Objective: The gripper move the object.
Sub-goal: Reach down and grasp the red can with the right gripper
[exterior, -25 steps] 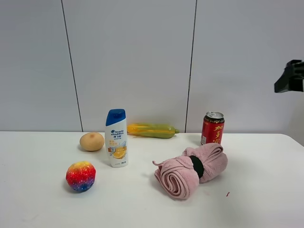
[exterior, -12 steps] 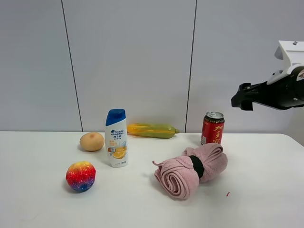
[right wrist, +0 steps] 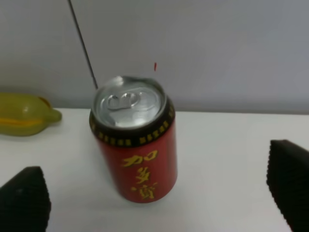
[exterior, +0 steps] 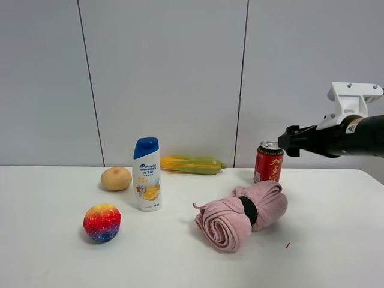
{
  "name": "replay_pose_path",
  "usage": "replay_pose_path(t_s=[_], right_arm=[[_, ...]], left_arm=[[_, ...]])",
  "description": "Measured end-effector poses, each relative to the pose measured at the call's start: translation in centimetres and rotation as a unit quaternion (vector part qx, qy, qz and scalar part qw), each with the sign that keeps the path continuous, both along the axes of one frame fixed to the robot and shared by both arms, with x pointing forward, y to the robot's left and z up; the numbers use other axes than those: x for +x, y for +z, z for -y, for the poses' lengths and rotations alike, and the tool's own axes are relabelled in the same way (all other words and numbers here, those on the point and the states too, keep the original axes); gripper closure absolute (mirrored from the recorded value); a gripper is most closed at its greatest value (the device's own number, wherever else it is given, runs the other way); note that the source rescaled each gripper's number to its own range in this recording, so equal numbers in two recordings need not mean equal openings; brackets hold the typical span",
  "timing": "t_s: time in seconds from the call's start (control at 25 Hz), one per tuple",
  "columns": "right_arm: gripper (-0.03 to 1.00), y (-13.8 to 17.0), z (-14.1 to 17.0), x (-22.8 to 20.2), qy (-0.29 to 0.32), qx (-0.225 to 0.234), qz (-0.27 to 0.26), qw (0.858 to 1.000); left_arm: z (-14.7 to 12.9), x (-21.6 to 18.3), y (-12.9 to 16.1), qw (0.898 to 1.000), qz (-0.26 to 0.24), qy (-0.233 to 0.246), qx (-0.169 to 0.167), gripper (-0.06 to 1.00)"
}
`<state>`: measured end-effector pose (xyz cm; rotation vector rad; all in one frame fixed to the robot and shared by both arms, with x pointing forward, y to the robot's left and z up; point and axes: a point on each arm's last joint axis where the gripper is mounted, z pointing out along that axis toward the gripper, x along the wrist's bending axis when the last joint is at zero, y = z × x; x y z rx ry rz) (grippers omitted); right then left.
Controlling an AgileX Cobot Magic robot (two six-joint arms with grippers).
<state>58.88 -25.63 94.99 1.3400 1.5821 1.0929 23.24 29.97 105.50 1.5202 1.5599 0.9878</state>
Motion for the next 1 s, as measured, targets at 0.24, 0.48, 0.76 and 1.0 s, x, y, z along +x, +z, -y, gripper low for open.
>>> replay_pose_path(t_s=[0.24,0.48,0.76,1.0], right_arm=[[-0.03,-1.5,0.0,0.5,-0.002,0.004,0.012,1.0],[-0.03,-2.7,0.1,0.9,-0.012,0.006,0.021,1.0],[-0.03,-3.3,0.1,1.2,-0.002,-0.028,0.053,0.998],[-0.03,-4.3,-0.1,2.2,-0.001,-0.032,0.058,0.998]], left_arm=[[0.0,0.0,0.0,1.0,0.0,0.0,0.0,-0.06],[0.0,0.0,0.0,1.0,0.0,0.0,0.0,-0.06],[0.0,0.0,0.0,1.0,0.0,0.0,0.0,-0.06],[0.0,0.0,0.0,1.0,0.0,0.0,0.0,-0.06]])
